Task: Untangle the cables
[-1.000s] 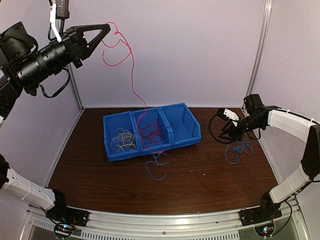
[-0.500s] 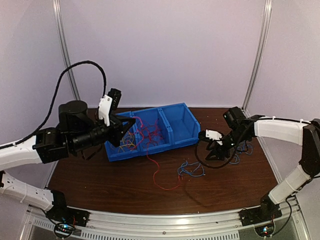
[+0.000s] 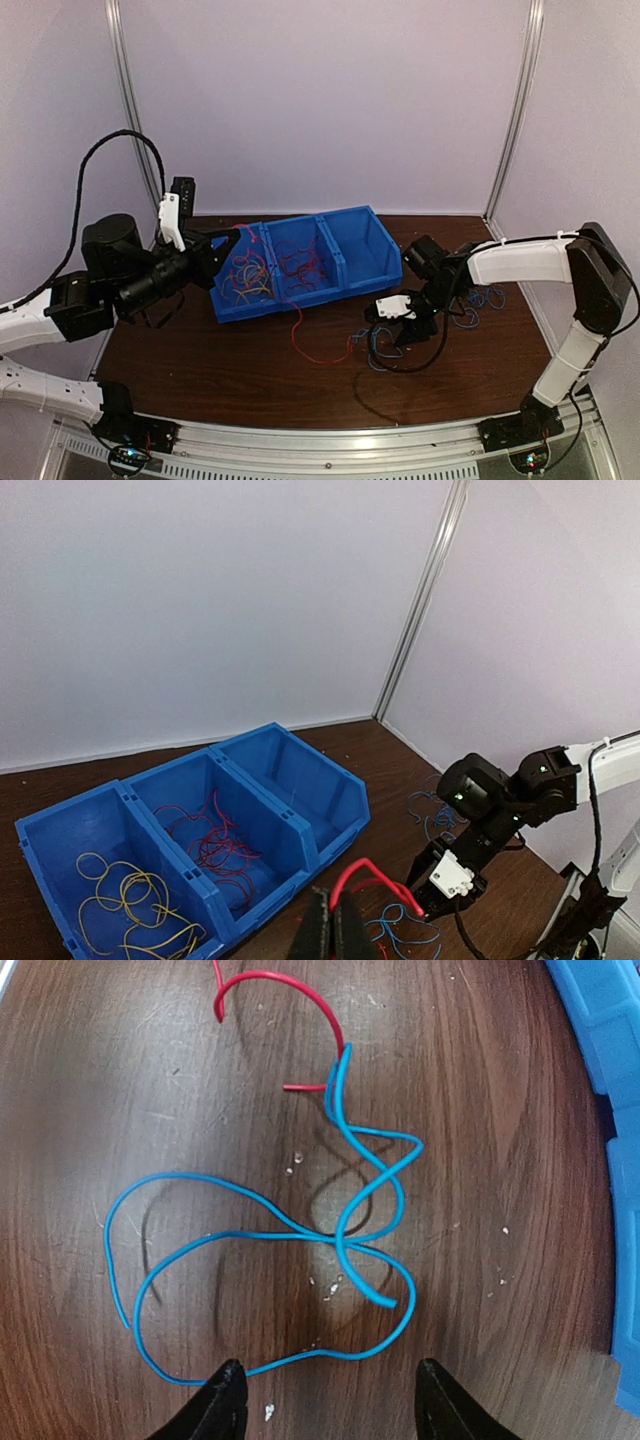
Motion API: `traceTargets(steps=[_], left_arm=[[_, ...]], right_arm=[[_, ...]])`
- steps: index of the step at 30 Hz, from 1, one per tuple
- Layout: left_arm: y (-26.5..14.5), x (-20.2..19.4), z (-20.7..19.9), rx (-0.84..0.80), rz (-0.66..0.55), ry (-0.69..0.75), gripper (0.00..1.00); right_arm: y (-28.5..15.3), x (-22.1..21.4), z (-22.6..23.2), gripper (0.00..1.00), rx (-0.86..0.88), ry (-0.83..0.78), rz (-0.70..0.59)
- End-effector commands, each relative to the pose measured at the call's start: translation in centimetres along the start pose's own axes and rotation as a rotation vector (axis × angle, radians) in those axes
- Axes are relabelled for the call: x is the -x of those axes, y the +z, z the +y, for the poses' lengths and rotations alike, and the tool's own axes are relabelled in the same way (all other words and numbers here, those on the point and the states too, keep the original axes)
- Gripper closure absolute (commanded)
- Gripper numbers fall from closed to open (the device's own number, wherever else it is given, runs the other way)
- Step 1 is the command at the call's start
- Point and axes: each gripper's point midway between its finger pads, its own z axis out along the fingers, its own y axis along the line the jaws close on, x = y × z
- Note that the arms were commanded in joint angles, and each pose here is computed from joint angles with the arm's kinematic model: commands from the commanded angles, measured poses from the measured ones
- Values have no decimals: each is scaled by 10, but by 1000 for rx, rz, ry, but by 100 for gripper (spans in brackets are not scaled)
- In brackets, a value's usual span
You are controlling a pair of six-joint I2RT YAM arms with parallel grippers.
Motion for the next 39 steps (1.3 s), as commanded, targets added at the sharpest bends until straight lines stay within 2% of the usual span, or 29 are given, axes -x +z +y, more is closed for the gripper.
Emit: traceTargets(steps=[1, 8, 12, 18, 25, 27, 29, 32, 33, 36, 39], left_arm=[[-3, 10, 3, 16, -52, -42, 100], [-1, 8, 1, 6, -44, -48, 100], [-2, 10, 0, -1, -49, -54, 100], [-1, 11, -2, -4, -51, -52, 100], [-2, 13, -3, -7, -47, -51, 100], [-4, 13, -1, 0, -50, -52, 100], [-6, 15, 1, 5, -56, -55, 100], [-8, 17, 2, 8, -63, -55, 100], [-9, 19, 3, 11, -67, -49, 100], [-12, 32, 2, 22, -82, -2, 100], [-18, 67, 0, 58, -113, 83, 100]], right_arm=[[0, 1, 2, 43, 23, -58, 54], [-20, 17, 9, 46, 18, -18, 0], [-31, 25, 25, 45, 5, -20, -25], [-10, 30, 59, 44, 69, -29, -29], [19, 33, 64, 47, 105, -27, -9], [25, 30, 64, 51, 116, -18, 9], [32, 25, 62, 61, 114, -3, 34], [37, 19, 55, 97, 87, 32, 56], [36, 16, 54, 100, 83, 44, 59], [27, -3, 36, 100, 39, 102, 69], [12, -38, 7, 100, -36, 185, 105]])
